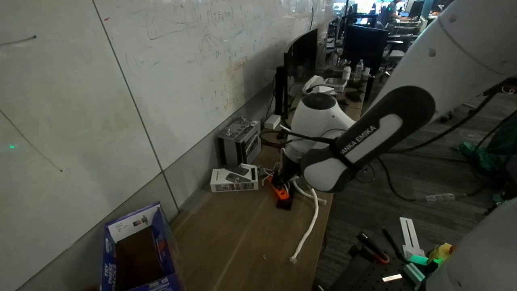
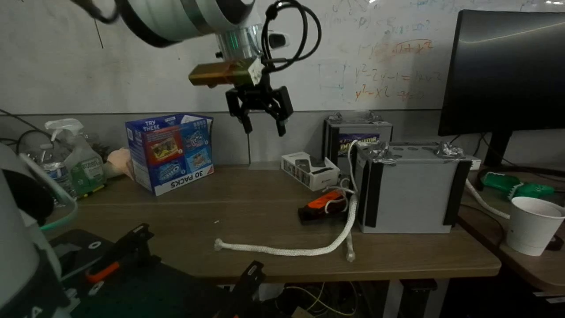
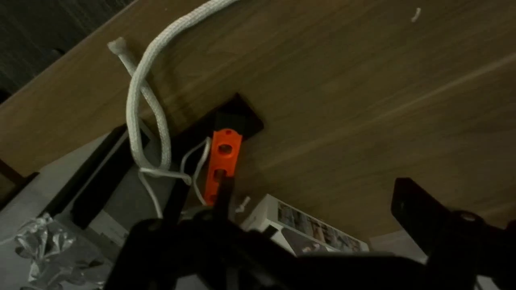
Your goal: Put the ropes in the box, one at a time
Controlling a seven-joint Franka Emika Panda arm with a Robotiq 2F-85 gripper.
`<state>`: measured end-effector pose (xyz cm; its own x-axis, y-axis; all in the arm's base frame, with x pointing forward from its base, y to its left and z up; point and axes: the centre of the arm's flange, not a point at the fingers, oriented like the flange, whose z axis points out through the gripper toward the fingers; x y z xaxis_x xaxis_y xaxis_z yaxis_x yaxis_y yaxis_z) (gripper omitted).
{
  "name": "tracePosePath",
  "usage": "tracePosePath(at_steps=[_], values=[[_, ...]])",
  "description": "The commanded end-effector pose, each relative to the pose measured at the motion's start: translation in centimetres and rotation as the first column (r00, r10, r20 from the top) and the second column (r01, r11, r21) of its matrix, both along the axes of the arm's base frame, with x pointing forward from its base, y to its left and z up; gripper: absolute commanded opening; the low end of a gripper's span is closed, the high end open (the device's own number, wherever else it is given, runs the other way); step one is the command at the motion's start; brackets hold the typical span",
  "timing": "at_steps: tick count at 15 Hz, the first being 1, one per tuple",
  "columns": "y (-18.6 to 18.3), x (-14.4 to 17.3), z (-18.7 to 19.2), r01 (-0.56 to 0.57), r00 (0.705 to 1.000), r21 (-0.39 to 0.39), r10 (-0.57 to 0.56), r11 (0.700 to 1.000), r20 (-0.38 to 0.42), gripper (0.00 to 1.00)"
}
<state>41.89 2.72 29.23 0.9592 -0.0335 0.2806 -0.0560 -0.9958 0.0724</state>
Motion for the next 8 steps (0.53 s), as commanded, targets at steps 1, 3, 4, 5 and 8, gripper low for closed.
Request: tracePosePath(at_steps=[1,3,4,5,8], values=[[-0.5,3.8,-5.1,0.012,0.999,-0.121,-0.018,0.993,-0.046,1.00],[-0.7,4.7,-6.4,-0.023,0.996,-0.225,0.002,0.974,-0.092,1.00],[-0.5,4.9,-7.0,-0.052,0.992,-0.283,0.018,0.958,-0.121,1.00],[-0.2,5.2,-7.4,-0.076,0.990,-0.337,0.030,0.938,-0.140,1.00],[1.7,5.9,-9.4,-0.219,0.961,-0.448,0.114,0.867,-0.251,1.00]])
